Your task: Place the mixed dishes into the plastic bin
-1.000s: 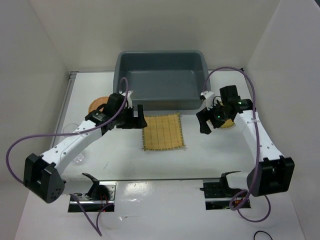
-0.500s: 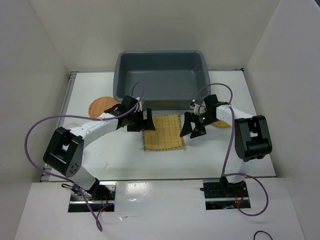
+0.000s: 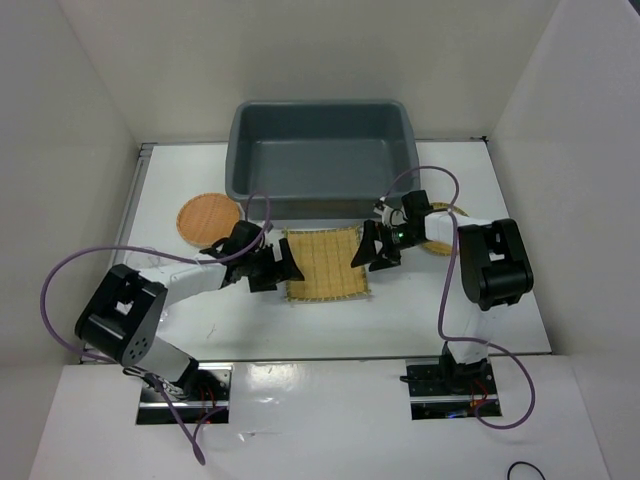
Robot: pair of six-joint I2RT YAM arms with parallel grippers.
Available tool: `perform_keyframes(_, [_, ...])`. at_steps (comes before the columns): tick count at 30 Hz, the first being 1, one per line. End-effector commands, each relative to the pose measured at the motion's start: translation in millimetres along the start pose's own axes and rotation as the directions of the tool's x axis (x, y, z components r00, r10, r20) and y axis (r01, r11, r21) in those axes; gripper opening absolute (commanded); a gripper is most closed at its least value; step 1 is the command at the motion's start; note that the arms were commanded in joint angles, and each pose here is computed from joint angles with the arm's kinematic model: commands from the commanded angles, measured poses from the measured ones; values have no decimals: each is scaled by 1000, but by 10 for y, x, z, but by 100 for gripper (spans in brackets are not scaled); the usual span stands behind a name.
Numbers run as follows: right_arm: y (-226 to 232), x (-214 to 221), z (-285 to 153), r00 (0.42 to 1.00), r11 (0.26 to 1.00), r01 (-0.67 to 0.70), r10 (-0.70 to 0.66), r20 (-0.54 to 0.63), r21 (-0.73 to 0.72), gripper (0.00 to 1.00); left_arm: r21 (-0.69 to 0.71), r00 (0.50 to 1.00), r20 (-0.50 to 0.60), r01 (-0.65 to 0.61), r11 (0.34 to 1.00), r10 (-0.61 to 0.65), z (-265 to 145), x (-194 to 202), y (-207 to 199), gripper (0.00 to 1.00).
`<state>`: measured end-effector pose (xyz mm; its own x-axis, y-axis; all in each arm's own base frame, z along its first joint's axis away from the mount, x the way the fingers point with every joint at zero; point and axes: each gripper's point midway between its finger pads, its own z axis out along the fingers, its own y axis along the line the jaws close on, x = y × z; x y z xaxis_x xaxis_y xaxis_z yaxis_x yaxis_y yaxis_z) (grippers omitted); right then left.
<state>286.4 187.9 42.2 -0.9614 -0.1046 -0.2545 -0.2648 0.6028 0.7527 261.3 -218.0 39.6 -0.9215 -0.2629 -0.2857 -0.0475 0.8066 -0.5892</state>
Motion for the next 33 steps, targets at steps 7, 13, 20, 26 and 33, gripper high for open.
perform_keyframes(7, [164,243,210,994,992,-61,50,-99,-110,98,56,991,-129,37,998,-29,459,321,-102,100])
perform_keyframes(13, [491,360,315,985,976,24,-60,-159,-216,90,85,984,-178,18,996,-3,551,584,-234,100])
perform_keyframes(20, [700,374,258,979,962,87,-130,-155,-259,54,104,969,-243,-20,994,45,647,844,-376,100])
perform_keyframes(26, [749,352,174,975,959,155,-187,-119,-236,15,131,970,-233,-41,991,71,620,905,-476,100])
perform_keyframes(33, [985,364,-59,966,939,218,-246,-79,-267,0,179,978,-191,-55,982,89,396,827,-678,100])
